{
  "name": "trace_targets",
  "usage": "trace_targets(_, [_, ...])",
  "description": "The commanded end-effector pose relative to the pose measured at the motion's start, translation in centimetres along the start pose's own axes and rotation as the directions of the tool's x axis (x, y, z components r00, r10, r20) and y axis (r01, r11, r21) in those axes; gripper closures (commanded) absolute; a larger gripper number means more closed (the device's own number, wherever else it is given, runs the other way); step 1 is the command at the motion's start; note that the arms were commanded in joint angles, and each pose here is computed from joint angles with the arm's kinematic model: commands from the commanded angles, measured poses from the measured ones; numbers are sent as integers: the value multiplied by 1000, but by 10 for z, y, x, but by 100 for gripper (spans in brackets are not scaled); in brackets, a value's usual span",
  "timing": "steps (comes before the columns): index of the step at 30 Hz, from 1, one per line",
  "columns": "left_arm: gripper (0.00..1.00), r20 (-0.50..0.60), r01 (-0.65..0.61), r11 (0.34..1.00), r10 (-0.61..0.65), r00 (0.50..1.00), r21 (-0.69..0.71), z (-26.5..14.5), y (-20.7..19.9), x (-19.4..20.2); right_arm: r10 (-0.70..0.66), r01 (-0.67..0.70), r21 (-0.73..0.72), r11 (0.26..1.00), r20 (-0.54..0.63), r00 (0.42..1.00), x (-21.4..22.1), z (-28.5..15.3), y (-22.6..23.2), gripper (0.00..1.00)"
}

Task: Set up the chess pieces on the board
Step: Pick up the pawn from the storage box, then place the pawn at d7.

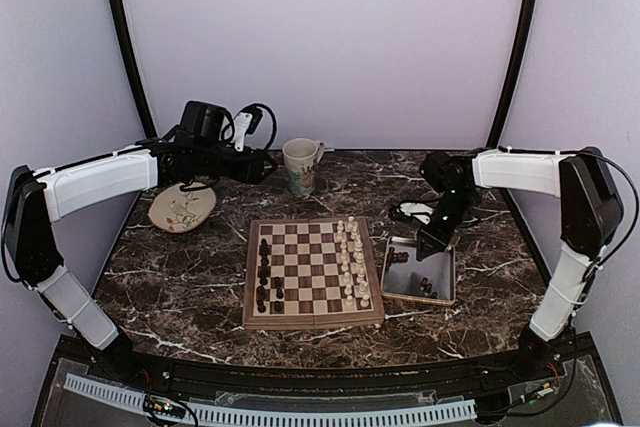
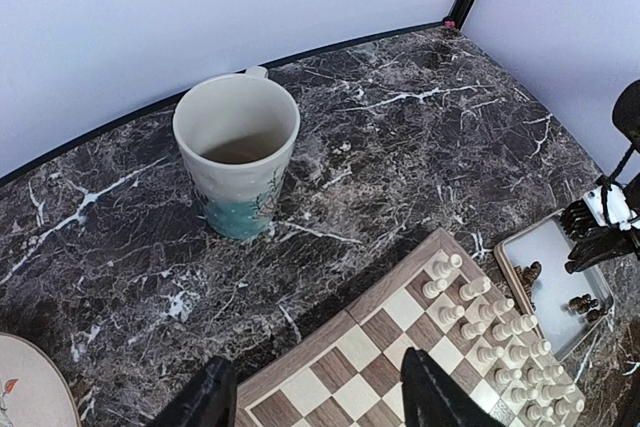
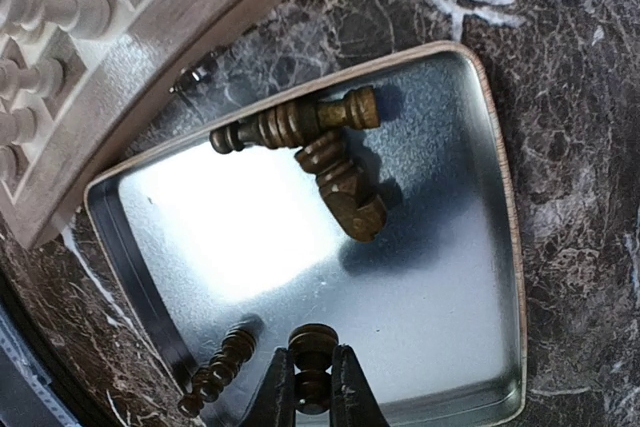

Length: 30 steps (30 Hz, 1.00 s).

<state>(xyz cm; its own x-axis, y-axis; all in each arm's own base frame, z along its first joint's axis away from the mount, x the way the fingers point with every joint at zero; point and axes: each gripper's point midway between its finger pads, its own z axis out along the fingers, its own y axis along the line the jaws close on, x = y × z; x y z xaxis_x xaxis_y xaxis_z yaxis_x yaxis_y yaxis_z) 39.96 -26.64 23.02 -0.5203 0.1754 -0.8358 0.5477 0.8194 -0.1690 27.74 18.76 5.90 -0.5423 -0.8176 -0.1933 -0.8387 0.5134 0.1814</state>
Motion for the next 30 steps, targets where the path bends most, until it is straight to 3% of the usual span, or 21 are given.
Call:
trace_targets(1, [40,21,6,1000,-6,1000,24,-7,-6,-13,8,-2,-119,993,53,999,-11,-12,13,100])
trace_targets(7, [40,37,1,1000,-1,999,19,-11,-6,-17,-17,31,-98,995,143,990,-43,-38,13,99])
trace_targets(14, [39,53,-11,1000,12,998,-27,-17,1,-21,-150,153,1,988,183,972,-88,-56,27,99])
trace_targets(30, [37,154,6,983,23,988,-184,-50,24,-41,-476,464,127,877,88,875,-182,-10,111,98])
